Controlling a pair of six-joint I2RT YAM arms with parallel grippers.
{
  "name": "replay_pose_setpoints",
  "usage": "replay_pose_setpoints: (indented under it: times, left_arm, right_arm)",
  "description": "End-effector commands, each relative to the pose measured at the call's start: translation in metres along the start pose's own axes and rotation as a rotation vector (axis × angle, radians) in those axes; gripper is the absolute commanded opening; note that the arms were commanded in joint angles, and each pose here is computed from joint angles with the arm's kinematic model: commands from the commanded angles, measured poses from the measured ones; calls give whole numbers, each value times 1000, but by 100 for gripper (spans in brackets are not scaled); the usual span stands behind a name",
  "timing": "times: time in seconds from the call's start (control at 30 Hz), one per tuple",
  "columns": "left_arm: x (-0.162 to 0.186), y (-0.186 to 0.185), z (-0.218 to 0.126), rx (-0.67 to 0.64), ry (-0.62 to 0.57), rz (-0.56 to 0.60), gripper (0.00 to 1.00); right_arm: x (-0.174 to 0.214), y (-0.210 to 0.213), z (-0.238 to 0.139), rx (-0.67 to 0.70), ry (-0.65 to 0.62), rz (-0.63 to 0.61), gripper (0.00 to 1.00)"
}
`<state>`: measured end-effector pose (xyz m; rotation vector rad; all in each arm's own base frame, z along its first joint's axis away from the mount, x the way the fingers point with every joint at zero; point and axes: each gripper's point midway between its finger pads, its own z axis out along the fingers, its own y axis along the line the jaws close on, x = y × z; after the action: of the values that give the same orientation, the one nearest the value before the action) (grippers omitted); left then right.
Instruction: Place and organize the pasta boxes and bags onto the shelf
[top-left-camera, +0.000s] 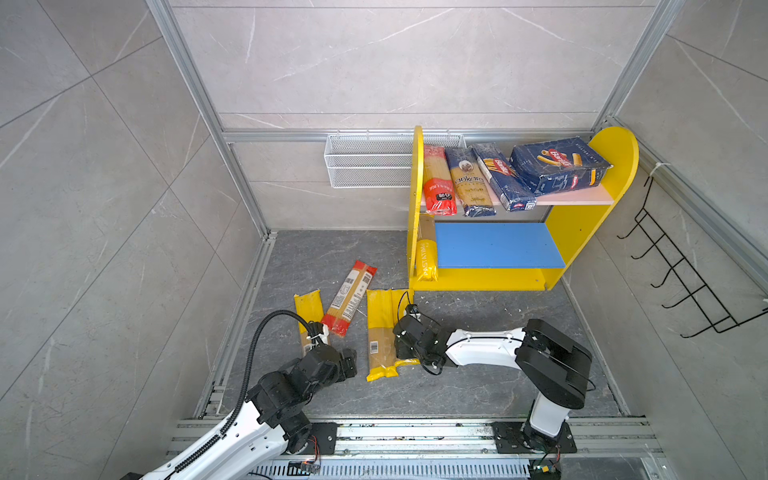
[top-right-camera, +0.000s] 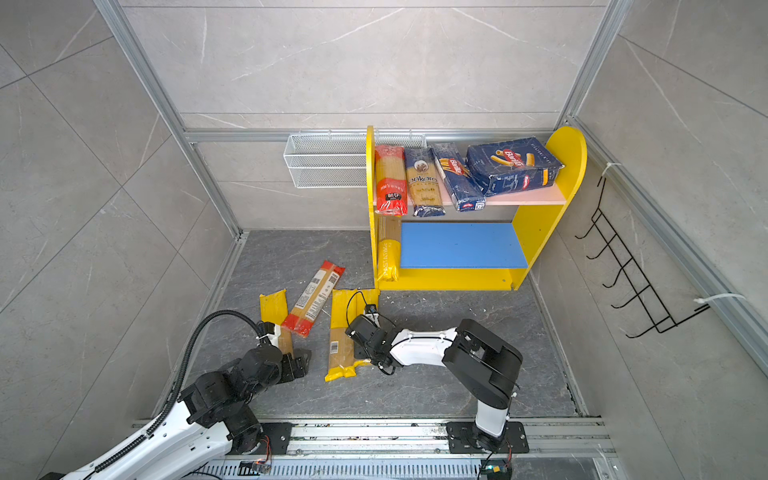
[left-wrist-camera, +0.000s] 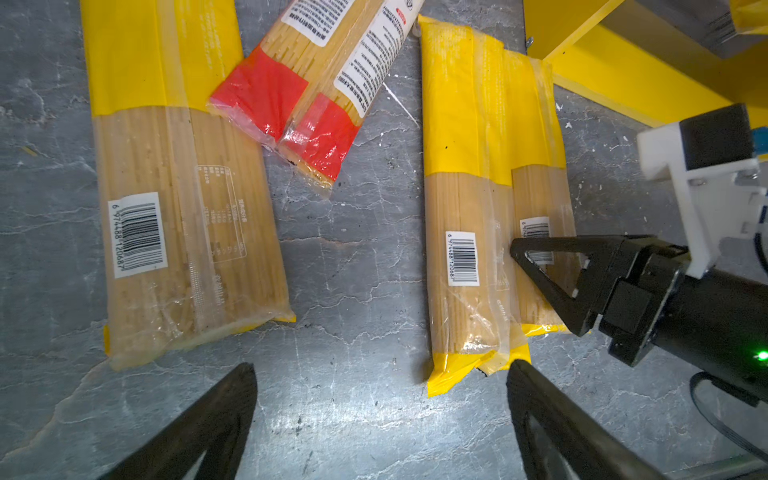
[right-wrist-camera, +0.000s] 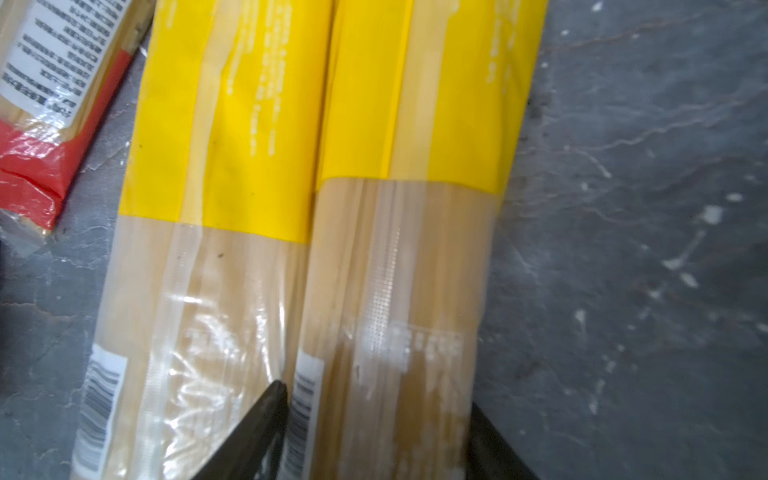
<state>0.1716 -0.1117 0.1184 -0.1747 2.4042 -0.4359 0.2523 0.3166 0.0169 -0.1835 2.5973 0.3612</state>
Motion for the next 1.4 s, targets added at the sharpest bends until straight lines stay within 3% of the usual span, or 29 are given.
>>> replay_pose_setpoints:
  times: [0.0, 0.2, 0.33, 0.43, 1.03, 1.37]
  left_arm:
    - [-17, -7, -10, 11, -50, 10, 96]
    - [-20, -10, -10, 11, -49, 17, 96]
    - [-22, -14, -9, 16, -47, 24, 96]
    - [-22, -14, -10, 15, -44, 28, 95]
    - [-16, 8, -30, 11, -64, -1, 93]
    - [-14, 9, -29, 15, -63, -5, 93]
  right_arm:
    - [100, -99, -4, 312, 317, -65, 57]
    - [102, -116, -18, 362, 304, -72, 57]
    - [100, -113, -13, 362, 311, -96, 76]
    - [95, -103, -11, 339, 288, -96, 81]
    - [89, -74, -4, 342, 199, -137, 85]
    - [132, -93, 24, 439, 239, -181, 85]
